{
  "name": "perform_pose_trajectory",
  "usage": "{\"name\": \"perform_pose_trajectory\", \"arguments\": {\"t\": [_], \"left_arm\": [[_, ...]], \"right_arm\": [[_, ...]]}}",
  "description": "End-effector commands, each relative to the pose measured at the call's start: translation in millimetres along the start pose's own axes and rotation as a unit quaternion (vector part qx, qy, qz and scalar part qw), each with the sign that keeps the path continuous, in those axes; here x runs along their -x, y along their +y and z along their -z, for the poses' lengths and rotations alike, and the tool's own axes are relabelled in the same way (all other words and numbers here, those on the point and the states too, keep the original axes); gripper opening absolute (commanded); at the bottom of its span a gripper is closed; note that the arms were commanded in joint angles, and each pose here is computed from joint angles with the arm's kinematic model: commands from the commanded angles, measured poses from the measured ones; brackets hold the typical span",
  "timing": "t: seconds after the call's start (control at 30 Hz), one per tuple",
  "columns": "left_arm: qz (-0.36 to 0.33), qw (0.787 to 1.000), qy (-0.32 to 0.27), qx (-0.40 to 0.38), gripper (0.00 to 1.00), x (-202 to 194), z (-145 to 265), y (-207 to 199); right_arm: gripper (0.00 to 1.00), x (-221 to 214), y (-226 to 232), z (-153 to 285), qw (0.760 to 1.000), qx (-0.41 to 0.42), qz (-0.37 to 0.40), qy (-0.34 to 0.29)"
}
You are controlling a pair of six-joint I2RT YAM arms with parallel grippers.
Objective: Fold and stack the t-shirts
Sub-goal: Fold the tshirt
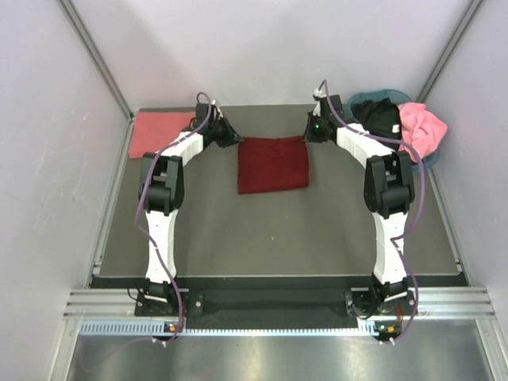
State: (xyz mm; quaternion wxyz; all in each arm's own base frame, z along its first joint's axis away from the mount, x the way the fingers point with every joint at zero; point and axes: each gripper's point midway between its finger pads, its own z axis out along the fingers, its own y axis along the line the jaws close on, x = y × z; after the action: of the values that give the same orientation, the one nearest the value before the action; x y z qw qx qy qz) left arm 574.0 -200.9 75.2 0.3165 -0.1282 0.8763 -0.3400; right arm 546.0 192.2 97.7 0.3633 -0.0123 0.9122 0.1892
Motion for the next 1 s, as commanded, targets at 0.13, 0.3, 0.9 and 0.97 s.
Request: {"name": "perform_pose_trajectory", "arguments": {"t": [0.13, 0.3, 0.9, 0.97], "left_arm": [[-0.026, 0.996, -0.082, -0.034, 0.00, 54, 4, -14], [-0.017, 0.997, -0.073, -0.015, 0.08, 54, -1, -4], [-0.050, 0.996, -0.075, 0.017, 0.40, 70, 47, -6], [-0.055, 0.996, -0.069, -0.010, 0.41, 58, 51, -20]], "right_arm": [[0.18, 40, -7, -9, 0.997, 0.020, 0.002, -0.069], [0.67, 40, 2, 3, 0.997, 0.042, 0.011, -0.068], [0.75, -90, 38, 64, 0.967, 0.230, 0.101, 0.035], [0.78, -85, 39, 60, 0.965, 0.235, 0.110, 0.025]]}}
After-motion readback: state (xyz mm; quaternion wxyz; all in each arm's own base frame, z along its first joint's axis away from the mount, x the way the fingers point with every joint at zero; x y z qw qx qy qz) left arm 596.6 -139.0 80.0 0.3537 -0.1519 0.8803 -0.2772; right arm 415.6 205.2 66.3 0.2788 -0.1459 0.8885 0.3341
